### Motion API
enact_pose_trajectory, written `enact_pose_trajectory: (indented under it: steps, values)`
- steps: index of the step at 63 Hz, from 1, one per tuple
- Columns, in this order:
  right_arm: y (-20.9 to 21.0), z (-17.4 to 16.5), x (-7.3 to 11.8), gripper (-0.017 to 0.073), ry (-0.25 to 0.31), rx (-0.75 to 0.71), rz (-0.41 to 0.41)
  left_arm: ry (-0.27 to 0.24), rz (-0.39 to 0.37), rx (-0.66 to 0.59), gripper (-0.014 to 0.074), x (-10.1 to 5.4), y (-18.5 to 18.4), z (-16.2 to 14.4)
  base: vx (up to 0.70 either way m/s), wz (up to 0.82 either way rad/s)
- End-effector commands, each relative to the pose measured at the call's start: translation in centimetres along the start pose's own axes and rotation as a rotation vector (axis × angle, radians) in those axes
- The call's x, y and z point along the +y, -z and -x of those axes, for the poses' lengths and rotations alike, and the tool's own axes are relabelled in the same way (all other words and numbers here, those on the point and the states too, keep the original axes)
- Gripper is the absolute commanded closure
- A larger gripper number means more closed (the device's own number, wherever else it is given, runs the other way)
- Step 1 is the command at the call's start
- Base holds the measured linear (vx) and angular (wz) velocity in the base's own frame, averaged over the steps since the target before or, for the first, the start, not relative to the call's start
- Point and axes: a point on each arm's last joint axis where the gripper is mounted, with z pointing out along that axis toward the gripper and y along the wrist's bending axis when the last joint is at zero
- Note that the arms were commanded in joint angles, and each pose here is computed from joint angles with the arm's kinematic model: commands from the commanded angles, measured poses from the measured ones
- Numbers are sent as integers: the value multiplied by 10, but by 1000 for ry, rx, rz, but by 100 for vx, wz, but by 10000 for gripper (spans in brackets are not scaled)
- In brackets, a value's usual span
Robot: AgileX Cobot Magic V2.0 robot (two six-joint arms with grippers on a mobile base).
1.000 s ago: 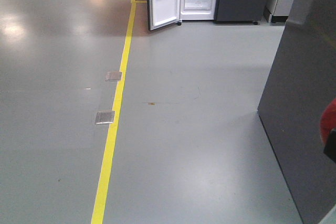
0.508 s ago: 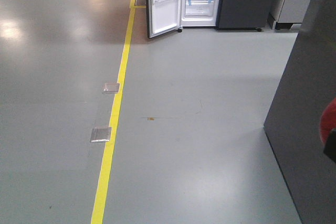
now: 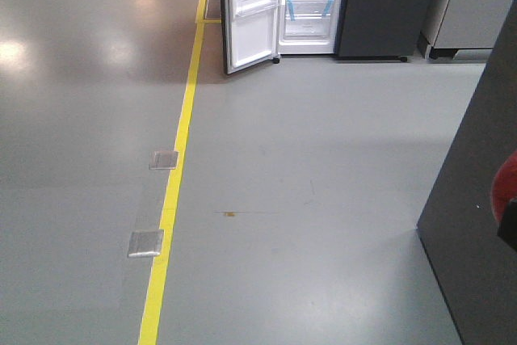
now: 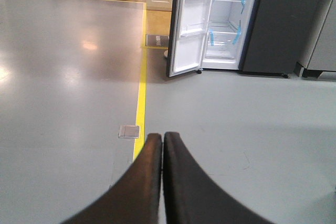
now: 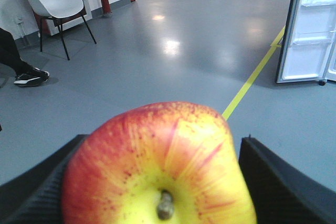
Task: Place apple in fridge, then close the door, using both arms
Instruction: 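Drive the base toward the open refrigerator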
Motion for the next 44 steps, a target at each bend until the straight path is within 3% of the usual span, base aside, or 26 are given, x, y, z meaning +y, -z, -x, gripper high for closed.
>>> enact_pose_trajectory:
  steps: [1,44]
  values:
    - [1,12,0,563,-6,-83,-7,1,-20,-57,600,-1,-1,0,34,-1]
    - [1,12,0,563,-6,-83,-7,1,-20,-57,600,-1,-1,0,32,2]
